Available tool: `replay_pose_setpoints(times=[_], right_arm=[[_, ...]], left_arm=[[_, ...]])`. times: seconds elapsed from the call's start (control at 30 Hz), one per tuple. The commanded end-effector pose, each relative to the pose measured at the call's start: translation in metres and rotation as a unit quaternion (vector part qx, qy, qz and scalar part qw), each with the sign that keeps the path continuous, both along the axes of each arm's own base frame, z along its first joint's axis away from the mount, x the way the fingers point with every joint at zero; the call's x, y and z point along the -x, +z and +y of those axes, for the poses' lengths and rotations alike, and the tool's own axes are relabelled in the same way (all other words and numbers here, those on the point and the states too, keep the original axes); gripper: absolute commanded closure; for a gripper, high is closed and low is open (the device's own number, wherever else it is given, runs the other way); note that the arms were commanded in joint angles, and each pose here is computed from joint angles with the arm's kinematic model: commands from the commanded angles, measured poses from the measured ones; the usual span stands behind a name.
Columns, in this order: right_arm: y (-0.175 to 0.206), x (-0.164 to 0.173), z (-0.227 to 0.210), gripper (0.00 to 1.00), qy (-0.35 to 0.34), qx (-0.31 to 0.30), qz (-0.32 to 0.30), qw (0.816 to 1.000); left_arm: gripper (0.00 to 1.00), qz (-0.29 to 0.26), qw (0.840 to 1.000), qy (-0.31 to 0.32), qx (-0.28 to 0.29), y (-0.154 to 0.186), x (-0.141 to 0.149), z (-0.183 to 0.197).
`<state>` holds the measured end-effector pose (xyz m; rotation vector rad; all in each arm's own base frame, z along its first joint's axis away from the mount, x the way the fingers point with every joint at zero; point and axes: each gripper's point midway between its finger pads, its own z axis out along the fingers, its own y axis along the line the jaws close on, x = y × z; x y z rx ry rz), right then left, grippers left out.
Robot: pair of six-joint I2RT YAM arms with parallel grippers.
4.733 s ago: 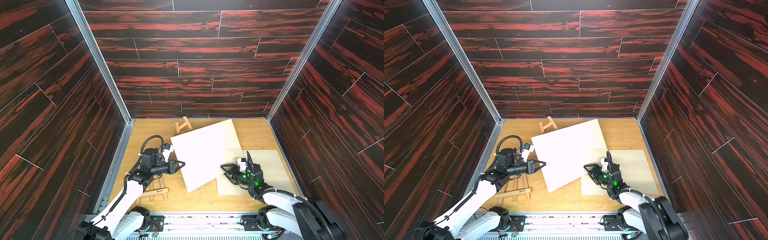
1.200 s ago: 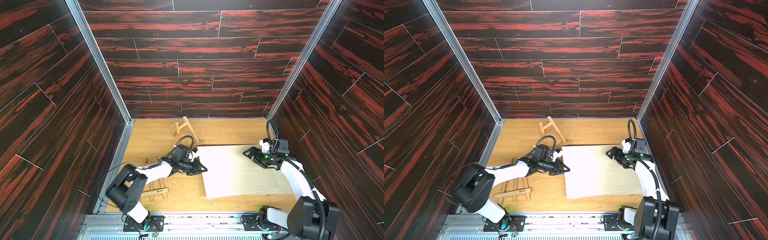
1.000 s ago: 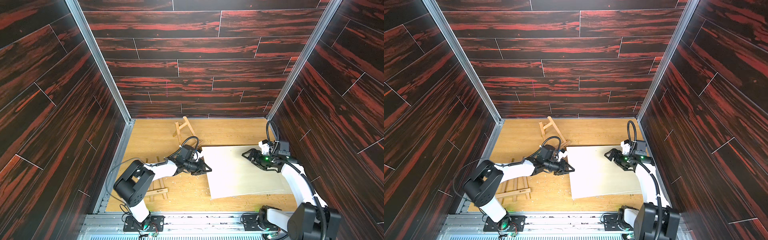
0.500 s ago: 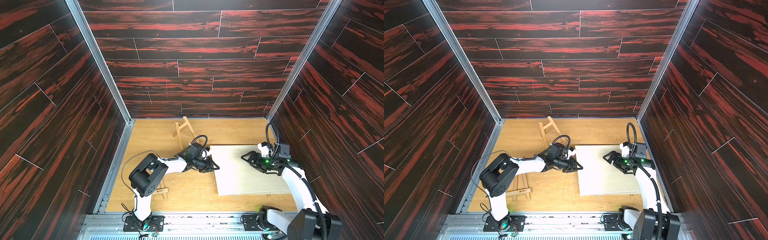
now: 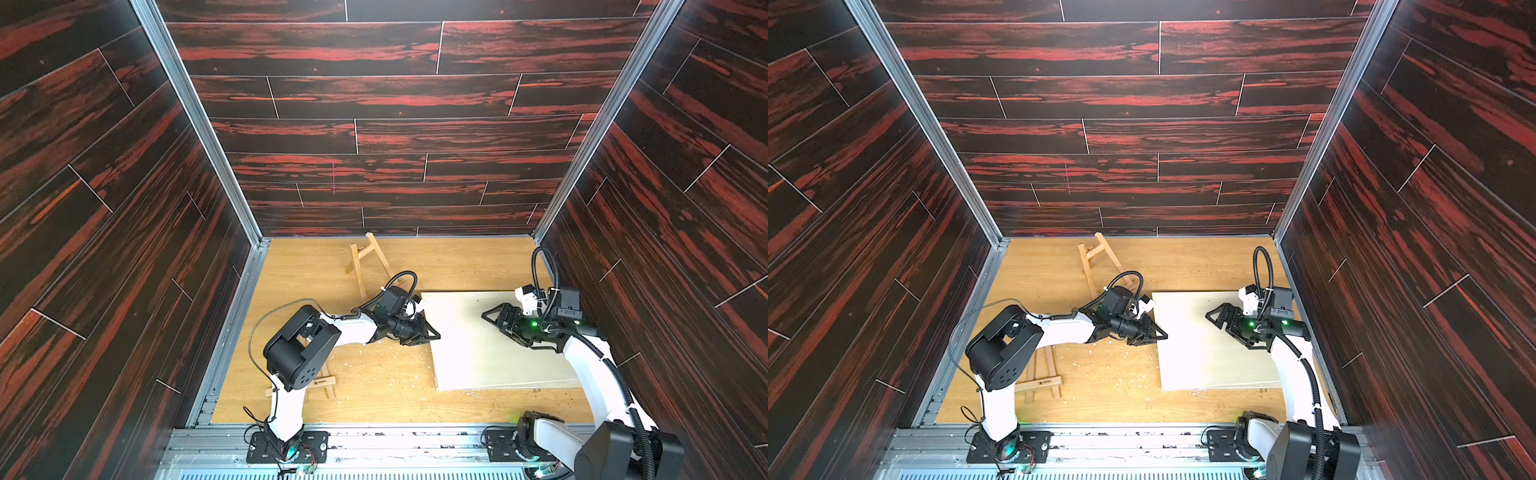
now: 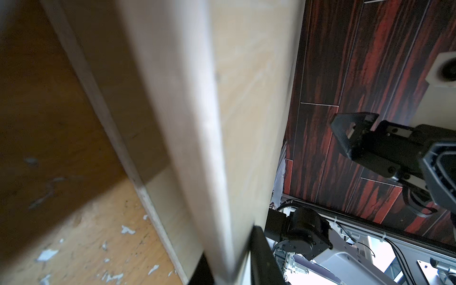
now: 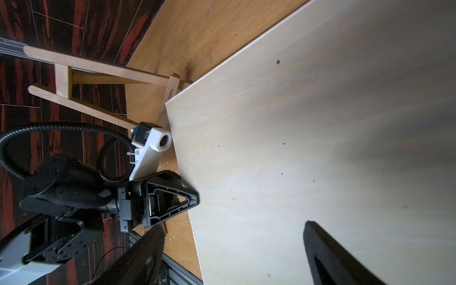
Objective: Disassemble the easel
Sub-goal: Place the drawing board on the drawing board.
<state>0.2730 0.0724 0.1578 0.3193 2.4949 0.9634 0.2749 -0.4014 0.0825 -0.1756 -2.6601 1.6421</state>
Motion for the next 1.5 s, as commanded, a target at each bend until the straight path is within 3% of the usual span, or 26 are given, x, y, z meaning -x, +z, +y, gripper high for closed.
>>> replay_pose_setpoints(times=[0.0,0.33,0.53,1.47], right_arm=[[0.000,0.007,0.005,0.09,0.011,-0.007,0.000,1.000],[0.000,0.008,0.005,0.09,0.012,-0.007,-0.001,1.000],[-0.001,0.008,0.005,0.09,0.012,-0.009,-0.001,1.000],[0.003,0.009,0.006,0.09,0.012,-0.012,-0.005,1.000]], left_arm=[[0.86,-0.037,0.994,0.056,-0.089,-0.036,-0.024,0.013],[0.61,-0.039,0.990,0.054,-0.127,-0.043,-0.027,0.018],[0.51,-0.048,0.986,0.060,-0.146,-0.043,-0.031,0.022],[0.46,-0.088,0.981,0.059,-0.164,-0.034,-0.070,-0.001]])
